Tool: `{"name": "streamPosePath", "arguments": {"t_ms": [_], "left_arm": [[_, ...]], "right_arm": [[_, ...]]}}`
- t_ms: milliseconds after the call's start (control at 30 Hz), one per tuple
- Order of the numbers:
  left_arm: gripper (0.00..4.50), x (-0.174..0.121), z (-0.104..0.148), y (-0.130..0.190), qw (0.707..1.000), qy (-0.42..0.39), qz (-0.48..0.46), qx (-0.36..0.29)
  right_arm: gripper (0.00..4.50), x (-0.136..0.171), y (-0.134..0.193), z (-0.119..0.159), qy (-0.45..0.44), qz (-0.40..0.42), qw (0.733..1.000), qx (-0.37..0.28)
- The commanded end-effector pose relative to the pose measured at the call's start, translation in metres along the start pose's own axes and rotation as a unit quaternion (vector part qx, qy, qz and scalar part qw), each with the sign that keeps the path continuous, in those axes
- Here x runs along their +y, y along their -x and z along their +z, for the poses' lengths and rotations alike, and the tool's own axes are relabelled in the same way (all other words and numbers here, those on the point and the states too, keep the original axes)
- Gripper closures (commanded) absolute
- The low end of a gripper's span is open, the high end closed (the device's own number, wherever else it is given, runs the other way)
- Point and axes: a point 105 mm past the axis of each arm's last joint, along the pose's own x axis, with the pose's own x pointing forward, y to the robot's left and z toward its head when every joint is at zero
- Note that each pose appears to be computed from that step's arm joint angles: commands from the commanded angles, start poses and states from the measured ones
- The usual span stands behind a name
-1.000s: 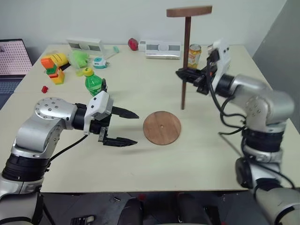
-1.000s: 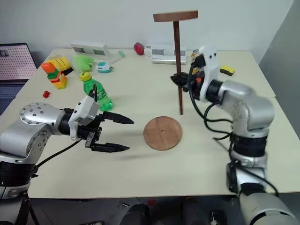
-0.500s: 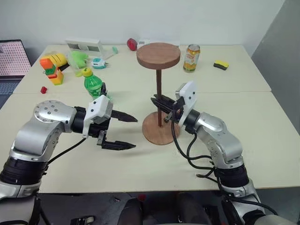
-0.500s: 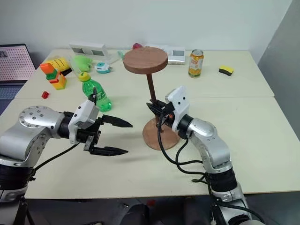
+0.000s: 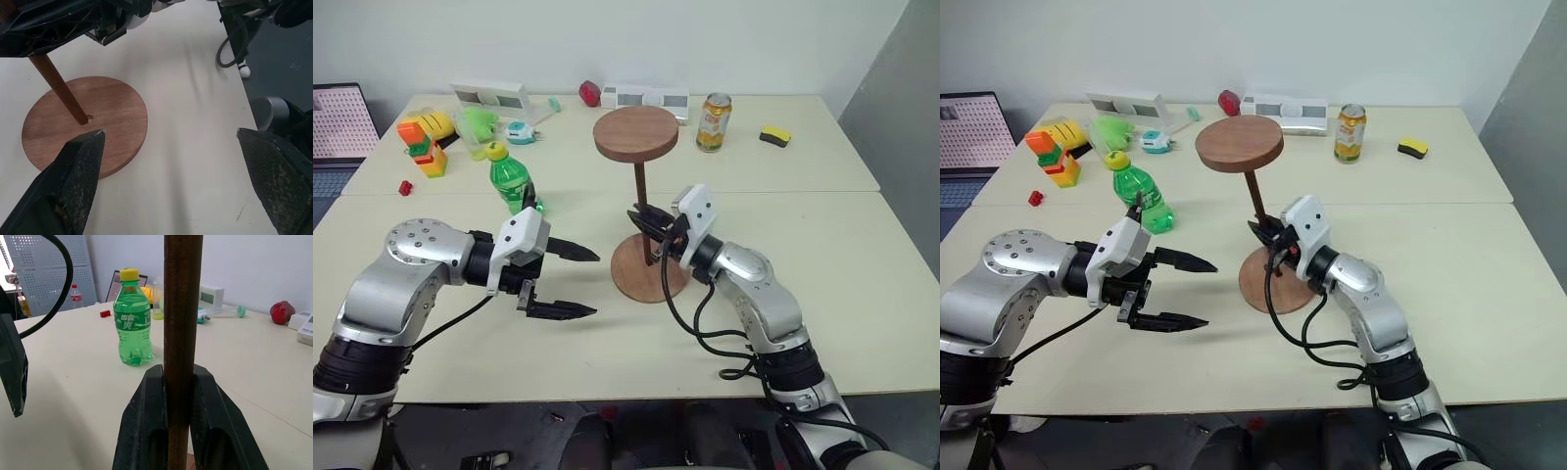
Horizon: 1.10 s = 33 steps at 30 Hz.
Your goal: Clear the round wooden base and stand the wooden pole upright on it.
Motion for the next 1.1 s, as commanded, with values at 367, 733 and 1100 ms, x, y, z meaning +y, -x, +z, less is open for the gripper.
{"name": "streamPosePath", "arguments": {"t_ms": [367,733,1100], "left_arm": [[0.0,0.001,0.01,0.007,1.0,-0.021,0.009,0.0],[0.0,0.001,0.01,0.002,1.0,-0.024,0.005,-0.005],[0.0,0.001,0.011,0.001,1.0,-0.026,0.004,-0.009]], "right_arm": [[4.27,-0.003,0.016,-0.013,-0.019,-0.018,0.999,0.028],[4.27,-0.005,0.015,-0.023,-0.022,-0.035,0.999,0.035],[4.27,-0.003,0.004,-0.018,-0.021,-0.034,0.999,0.019]]}}
